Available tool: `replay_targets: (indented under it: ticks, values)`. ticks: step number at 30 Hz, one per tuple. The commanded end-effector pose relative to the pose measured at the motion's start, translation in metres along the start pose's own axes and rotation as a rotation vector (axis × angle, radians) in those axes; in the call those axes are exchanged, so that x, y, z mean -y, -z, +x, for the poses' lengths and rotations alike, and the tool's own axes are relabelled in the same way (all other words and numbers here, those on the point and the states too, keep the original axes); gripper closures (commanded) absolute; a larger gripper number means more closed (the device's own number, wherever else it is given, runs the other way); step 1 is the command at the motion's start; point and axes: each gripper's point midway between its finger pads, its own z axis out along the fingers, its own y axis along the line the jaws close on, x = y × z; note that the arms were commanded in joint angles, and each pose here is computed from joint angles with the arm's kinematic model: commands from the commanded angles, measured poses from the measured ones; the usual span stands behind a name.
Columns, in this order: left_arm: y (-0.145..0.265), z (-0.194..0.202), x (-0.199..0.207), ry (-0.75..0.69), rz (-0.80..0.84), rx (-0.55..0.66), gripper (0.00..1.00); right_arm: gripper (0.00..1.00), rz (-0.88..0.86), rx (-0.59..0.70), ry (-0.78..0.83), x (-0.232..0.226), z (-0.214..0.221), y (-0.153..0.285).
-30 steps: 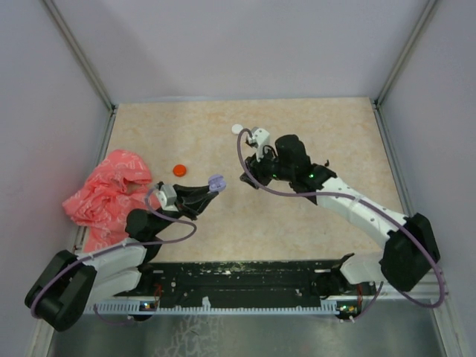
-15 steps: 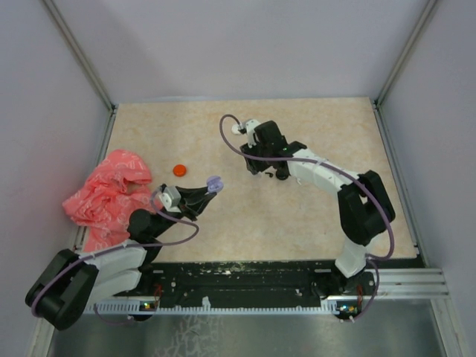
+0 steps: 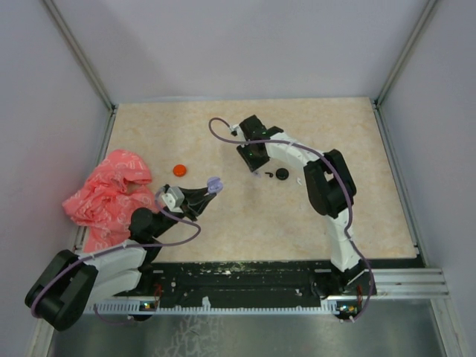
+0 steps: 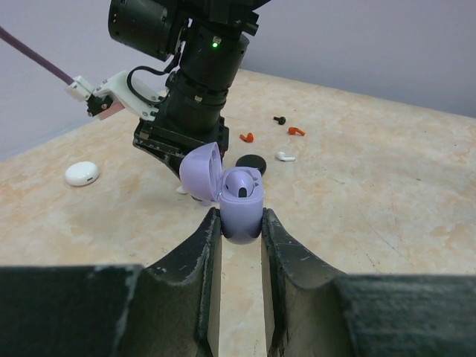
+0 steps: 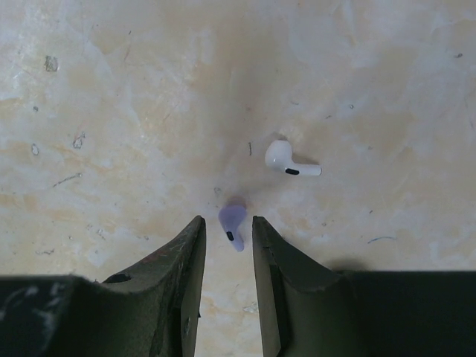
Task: Insert the wireless bluetooth earbuds into the charging case
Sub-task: Pick up the earbud from the center of the board.
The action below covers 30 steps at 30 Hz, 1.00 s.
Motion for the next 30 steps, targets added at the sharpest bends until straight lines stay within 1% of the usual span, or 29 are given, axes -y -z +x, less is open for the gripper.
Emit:
replay_targets:
  ticks: [1, 14, 20, 25, 30]
  values:
    - [-0.003, -0.006, 0.002, -0.026, 0.022, 0.017, 1.0, 0.68, 0.017, -0.027, 0.017, 0.008, -0.006, -0.004]
    - [-0.005, -0.004, 0.006, -0.02, 0.044, 0.01, 1.0, 0.72, 0.032, -0.099, 0.021, 0.01, 0.009, -0.02]
    - [-0.005, -0.005, 0.007, -0.022, 0.051, 0.012, 1.0, 0.77, 0.05, -0.136, 0.026, 0.013, 0.018, -0.025]
    - [-0.005, -0.01, 0.006, -0.028, 0.048, 0.033, 1.0, 0.83, 0.032, -0.06, 0.01, 0.009, 0.006, -0.007]
    - [-0.006, -0.017, 0.002, -0.012, 0.021, 0.065, 1.0, 0.85, 0.024, 0.051, -0.016, 0.0, -0.006, 0.027]
